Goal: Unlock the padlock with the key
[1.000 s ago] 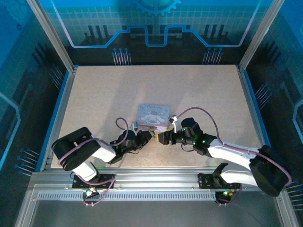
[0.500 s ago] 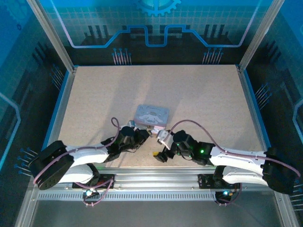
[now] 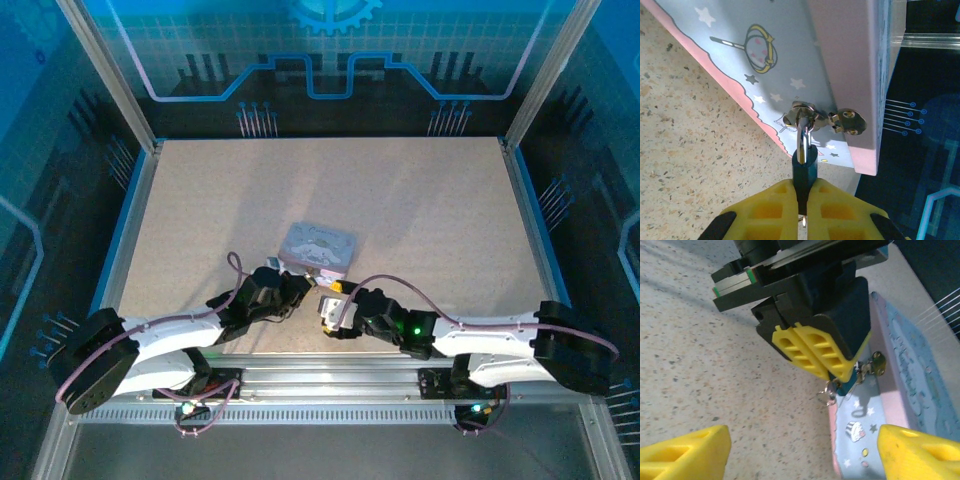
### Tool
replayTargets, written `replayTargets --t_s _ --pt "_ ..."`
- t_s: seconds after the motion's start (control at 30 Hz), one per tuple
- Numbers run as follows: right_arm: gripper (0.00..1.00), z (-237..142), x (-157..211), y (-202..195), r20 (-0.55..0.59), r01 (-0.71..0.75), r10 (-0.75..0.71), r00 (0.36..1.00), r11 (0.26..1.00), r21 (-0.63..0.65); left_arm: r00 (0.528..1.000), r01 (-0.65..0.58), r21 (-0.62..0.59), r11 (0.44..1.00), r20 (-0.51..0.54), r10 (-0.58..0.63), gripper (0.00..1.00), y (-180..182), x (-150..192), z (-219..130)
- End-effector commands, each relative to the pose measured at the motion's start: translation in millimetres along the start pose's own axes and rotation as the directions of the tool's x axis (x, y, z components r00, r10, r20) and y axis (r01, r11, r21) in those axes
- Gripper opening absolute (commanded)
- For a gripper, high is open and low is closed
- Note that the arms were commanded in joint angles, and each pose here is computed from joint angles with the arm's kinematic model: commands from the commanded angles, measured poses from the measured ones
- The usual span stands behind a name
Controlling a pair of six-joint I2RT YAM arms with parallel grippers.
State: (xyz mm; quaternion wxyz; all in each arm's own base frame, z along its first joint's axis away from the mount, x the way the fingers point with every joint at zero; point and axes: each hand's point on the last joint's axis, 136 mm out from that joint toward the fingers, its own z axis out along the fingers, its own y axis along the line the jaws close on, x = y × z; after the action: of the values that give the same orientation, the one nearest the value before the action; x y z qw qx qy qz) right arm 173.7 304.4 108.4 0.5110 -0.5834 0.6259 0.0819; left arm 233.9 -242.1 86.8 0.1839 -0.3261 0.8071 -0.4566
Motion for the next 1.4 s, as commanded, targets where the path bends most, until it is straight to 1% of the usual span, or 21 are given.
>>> replayTargets --t_s 0.0,0.1,0.5,0.67,0.9,1.07,1.1,1.2,1.3,1.37 --pt "0.72 5 -9 -9 0.028 0.010 -0.012 1.000 0.998 0.065 0.999 0.032 0.079 0.996 -0.030 -0.030 0.07 -28 6 -2" --pt "0.65 13 -9 -9 0.022 0.008 -0.009 1.000 0.997 0.071 0.999 0.041 0.080 0.996 -0.037 -0.038 0.06 -28 7 -2" --pt "0.46 37 -12 -16 0.010 -0.016 0.015 1.000 0.993 0.113 0.998 0.046 0.080 0.996 -0.040 -0.043 0.05 -27 7 -3" --pt "0.36 43 -9 -18 -0.006 -0.024 0.025 1.000 0.992 0.126 0.998 0.047 0.077 0.996 -0.039 -0.044 0.05 -26 7 -3" --pt "0.31 48 -2 -22 -0.023 -0.046 0.050 0.998 0.987 0.154 0.998 0.048 0.078 0.996 -0.038 -0.045 0.05 -27 7 -3" --pt "0.30 49 0 -25 -0.023 -0.063 0.067 0.997 0.985 0.162 0.998 0.048 0.079 0.996 -0.041 -0.045 0.05 -27 8 -3" --pt "0.29 50 0 -25 -0.024 -0.064 0.068 0.997 0.984 0.164 0.998 0.048 0.078 0.996 -0.041 -0.045 0.05 -26 7 -3" --pt "0.27 51 1 -27 -0.025 -0.070 0.075 0.997 0.983 0.168 0.998 0.050 0.079 0.996 -0.042 -0.046 0.05 -27 8 -3" --pt "0.21 53 1 -28 -0.026 -0.072 0.078 0.997 0.982 0.172 0.998 0.050 0.080 0.996 -0.042 -0.047 0.05 -27 8 -3" --pt "0.20 53 2 -29 -0.028 -0.077 0.083 0.996 0.981 0.177 0.998 0.049 0.078 0.996 -0.043 -0.045 0.05 -26 8 -3"
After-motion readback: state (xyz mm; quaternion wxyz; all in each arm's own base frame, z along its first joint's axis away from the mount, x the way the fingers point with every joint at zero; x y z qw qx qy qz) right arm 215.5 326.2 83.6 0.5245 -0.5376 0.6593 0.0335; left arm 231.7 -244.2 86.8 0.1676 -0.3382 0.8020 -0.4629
